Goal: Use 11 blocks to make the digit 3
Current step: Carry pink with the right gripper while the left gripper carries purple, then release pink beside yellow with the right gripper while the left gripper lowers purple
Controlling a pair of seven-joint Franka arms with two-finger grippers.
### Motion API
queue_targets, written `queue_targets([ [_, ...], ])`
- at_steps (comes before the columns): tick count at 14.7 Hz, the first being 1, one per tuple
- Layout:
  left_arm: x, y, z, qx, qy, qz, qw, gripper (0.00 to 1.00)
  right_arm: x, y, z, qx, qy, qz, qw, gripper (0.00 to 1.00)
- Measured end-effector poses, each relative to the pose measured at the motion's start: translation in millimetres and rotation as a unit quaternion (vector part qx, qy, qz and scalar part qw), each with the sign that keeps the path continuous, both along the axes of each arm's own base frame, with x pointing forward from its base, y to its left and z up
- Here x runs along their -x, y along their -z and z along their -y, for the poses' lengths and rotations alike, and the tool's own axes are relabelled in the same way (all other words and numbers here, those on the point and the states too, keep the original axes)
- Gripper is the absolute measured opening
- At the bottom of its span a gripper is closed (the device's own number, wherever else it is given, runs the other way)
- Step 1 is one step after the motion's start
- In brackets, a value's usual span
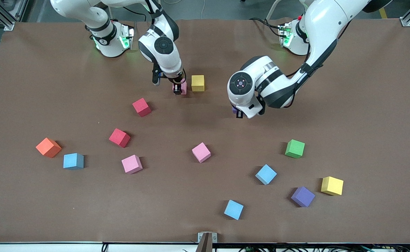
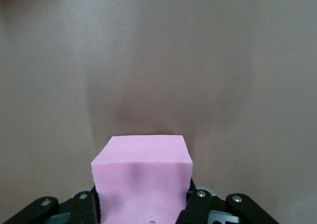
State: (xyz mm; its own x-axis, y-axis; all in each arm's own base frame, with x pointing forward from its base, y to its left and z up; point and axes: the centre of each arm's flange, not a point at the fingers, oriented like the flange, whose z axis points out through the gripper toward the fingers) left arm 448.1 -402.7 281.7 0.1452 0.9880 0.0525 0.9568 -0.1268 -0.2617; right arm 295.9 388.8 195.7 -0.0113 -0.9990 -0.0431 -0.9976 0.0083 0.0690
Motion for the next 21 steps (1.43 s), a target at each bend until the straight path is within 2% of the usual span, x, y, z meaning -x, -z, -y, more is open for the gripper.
queue_targets([
  [3,10,-23,-18,0.041,-0.024,-0.008,0.999,0.24,1,1,-2,-0.002,0.004,0.001,1.0,0.57],
  [6,19,-23,-25,0.058,-0.073,-0.002,0.996,0.24,4,1,-5,-0.003,0.003,0.002,1.0,0.57],
  [8,36,-13,-16,0.065,-0.095,0.0,0.993,0.24,6,1,-7,-0.003,0.007,0.002,1.0,0.57],
  [11,76,-1,6,0.072,-0.107,0.002,0.992,0.24,13,1,-12,-0.003,0.007,0.002,1.0,0.57],
  [15,123,17,26,0.084,-0.057,0.039,0.994,0.24,15,1,-14,-0.003,0.009,0.002,1.0,0.57],
  [19,152,28,42,0.085,-0.02,0.051,0.995,0.24,17,1,-17,-0.003,0.015,0.002,1.0,0.57],
  [21,162,43,48,0.072,-0.008,0.058,0.996,0.24,18,0,-21,-0.004,0.016,0.002,1.0,0.57],
])
